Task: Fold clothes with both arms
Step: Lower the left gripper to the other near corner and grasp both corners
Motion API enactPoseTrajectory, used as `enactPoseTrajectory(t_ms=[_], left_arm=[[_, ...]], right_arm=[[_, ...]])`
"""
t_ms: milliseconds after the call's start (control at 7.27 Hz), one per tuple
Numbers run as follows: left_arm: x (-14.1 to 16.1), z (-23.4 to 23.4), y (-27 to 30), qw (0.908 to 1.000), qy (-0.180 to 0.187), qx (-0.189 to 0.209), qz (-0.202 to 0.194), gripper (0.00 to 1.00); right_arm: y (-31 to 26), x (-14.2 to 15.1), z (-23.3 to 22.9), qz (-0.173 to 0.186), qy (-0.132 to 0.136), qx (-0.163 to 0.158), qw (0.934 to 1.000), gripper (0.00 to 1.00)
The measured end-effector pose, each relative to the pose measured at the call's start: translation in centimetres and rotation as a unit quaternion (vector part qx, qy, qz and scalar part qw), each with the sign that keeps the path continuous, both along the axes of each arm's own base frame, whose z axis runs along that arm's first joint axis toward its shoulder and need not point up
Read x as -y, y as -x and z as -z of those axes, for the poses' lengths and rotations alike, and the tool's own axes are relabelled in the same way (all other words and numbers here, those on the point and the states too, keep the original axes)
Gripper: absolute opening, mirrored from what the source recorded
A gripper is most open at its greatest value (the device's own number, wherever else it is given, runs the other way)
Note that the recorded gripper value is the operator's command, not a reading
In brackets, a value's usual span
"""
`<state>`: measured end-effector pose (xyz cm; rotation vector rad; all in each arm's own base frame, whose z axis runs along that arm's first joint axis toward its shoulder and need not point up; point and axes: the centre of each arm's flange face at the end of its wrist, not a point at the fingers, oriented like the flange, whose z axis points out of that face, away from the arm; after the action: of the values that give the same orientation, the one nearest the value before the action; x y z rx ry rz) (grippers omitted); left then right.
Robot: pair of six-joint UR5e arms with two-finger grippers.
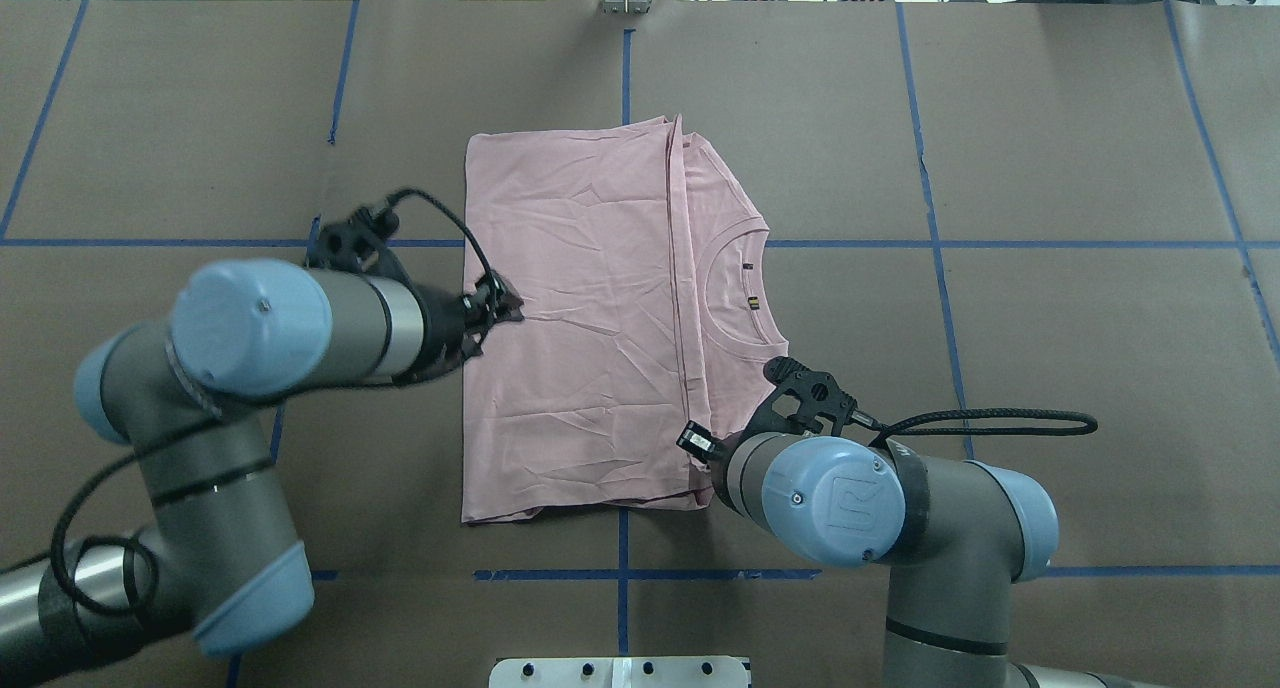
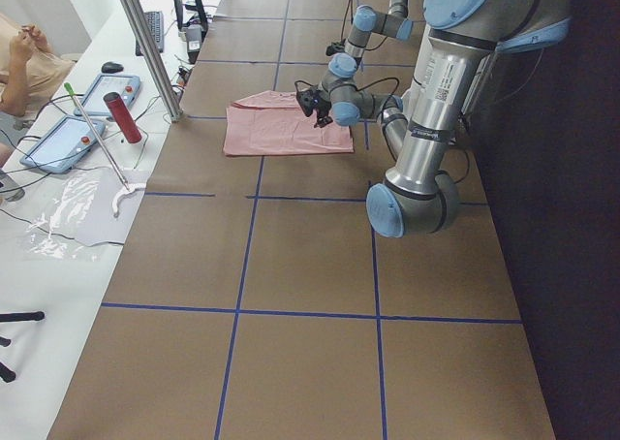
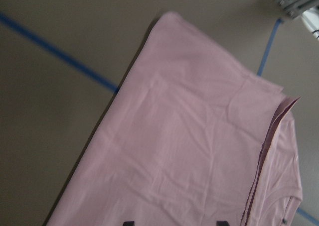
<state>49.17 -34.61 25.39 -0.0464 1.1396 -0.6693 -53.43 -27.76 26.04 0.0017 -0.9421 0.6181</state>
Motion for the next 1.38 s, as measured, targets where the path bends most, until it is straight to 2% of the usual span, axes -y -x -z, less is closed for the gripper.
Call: enactPoseTrajectory(t_ms=[138, 413, 963, 1375], left_arm=[[-3.2, -2.0, -1.6, 0.9997, 0.016, 0.015, -0.01, 0.63], [-6.0, -4.6, -3.0, 0.9985, 0.033, 0.037, -0.023, 0.63], [-8.5, -5.5, -4.3, 0.9964, 0.055, 0.055, -0.035, 0.62], [-8.9, -6.2, -4.4, 0.9957, 0.058, 0.062, -0.037, 0.57]], right_arm=[[-0.3, -0.1, 0.0, 0.001, 0.0, 0.001, 1.0, 0.0], [-0.4, -0.2, 0.1, 0.003, 0.0, 0.003, 1.0, 0.0], [-0.2, -0.4, 0.2, 0.005, 0.0, 0.003, 1.0, 0.0], [-0.1, -0.5, 0.2, 0.006, 0.0, 0.002, 1.0, 0.0]])
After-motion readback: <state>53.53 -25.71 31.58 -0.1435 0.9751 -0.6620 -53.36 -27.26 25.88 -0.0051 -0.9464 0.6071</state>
